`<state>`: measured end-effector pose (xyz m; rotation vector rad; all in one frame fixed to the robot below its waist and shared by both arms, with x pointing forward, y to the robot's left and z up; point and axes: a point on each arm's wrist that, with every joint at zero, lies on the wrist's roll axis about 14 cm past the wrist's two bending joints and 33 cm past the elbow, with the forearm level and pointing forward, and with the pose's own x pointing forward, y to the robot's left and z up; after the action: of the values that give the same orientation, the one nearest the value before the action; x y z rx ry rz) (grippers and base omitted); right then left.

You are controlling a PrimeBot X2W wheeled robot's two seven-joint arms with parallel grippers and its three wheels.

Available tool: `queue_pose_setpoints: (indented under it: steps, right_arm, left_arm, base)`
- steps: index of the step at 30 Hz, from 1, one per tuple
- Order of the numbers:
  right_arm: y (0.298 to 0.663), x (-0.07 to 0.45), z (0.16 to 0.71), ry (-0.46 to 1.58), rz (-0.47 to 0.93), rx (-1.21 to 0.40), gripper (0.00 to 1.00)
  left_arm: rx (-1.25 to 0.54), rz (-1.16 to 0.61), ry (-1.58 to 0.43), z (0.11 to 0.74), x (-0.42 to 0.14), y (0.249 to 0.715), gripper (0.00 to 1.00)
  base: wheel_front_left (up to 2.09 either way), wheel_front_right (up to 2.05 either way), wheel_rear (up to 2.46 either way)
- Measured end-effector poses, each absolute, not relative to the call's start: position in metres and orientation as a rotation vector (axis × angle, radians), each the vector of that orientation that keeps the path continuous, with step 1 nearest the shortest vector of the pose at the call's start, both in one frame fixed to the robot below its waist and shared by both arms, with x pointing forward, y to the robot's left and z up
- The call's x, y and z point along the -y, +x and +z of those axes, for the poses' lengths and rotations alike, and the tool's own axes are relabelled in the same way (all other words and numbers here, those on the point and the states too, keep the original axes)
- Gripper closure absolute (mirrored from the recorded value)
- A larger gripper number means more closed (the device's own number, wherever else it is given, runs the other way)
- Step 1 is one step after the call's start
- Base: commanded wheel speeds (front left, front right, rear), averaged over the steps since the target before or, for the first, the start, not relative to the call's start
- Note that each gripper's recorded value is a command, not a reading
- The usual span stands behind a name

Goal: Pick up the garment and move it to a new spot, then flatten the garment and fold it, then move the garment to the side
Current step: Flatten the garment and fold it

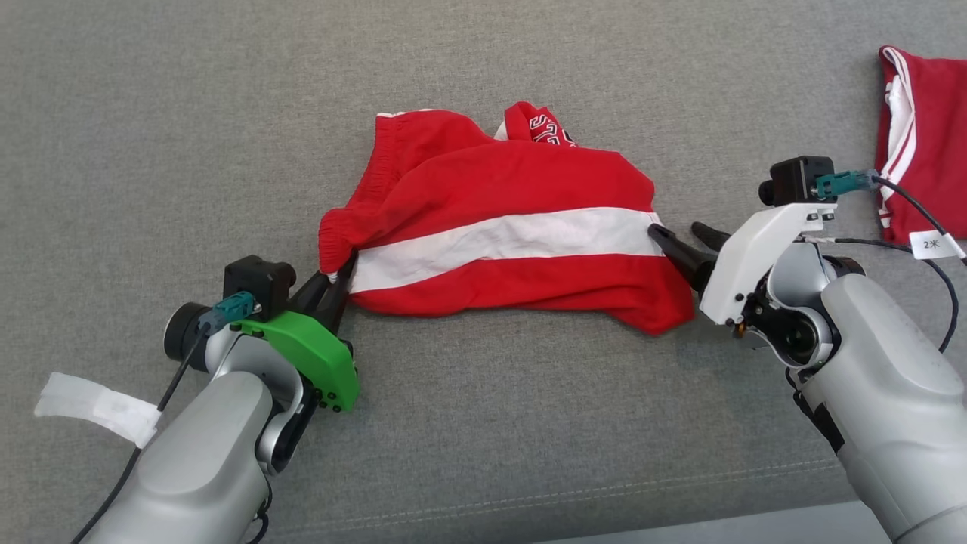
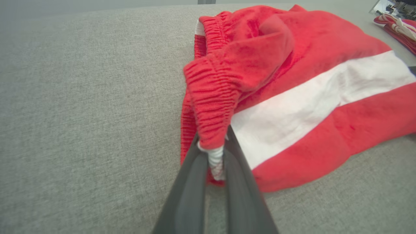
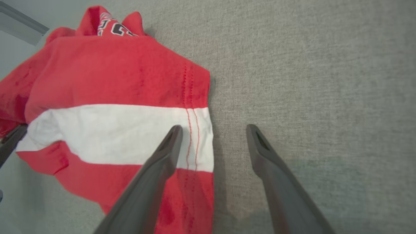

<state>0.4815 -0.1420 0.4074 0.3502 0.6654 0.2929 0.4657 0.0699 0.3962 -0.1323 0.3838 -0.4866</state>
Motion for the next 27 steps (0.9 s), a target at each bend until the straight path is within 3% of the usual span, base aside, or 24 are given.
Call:
queue_pose_setpoints:
  steps: [4, 5, 7, 8, 9, 14, 16, 27]
  right_arm:
    - [0.484, 0.132, 0.399, 0.347, 0.319, -0.704, 0.00]
    - [0.485, 0.130, 0.399, 0.348, 0.325, -0.706, 0.04]
    - [0.485, 0.127, 0.397, 0.351, 0.334, -0.713, 0.24]
    - [0.485, 0.125, 0.396, 0.351, 0.339, -0.718, 0.42]
    - [0.486, 0.124, 0.397, 0.355, 0.345, -0.717, 0.52]
    - [0.483, 0.115, 0.395, 0.367, 0.372, -0.729, 0.78]
    - [0.481, 0.115, 0.392, 0.348, 0.381, -0.741, 0.98]
    - [0.488, 0.123, 0.403, 0.312, 0.375, -0.651, 1.00]
  left_arm:
    - [-0.380, -0.486, -0.136, 0.396, -0.069, 0.466, 1.00]
    - [-0.379, -0.485, -0.138, 0.396, -0.069, 0.466, 1.00]
    - [-0.382, -0.482, -0.139, 0.395, -0.070, 0.466, 1.00]
    - [-0.383, -0.480, -0.138, 0.395, -0.071, 0.466, 1.00]
    - [-0.383, -0.479, -0.138, 0.394, -0.071, 0.466, 1.00]
    - [-0.382, -0.480, -0.137, 0.394, -0.071, 0.467, 1.00]
    - [-0.383, -0.482, -0.137, 0.393, -0.071, 0.468, 1.00]
    - [-0.374, -0.483, -0.139, 0.397, -0.070, 0.470, 1.00]
  base:
    - [0.00, 0.00, 0.00]
    - [0.00, 0.00, 0.00]
    - [0.00, 0.00, 0.00]
    - [0.00, 0.00, 0.00]
    - [0.00, 0.00, 0.00]
    - [0.00, 0.00, 0.00]
    - [0.00, 0.00, 0.00]
    - [0.00, 0.00, 0.00]
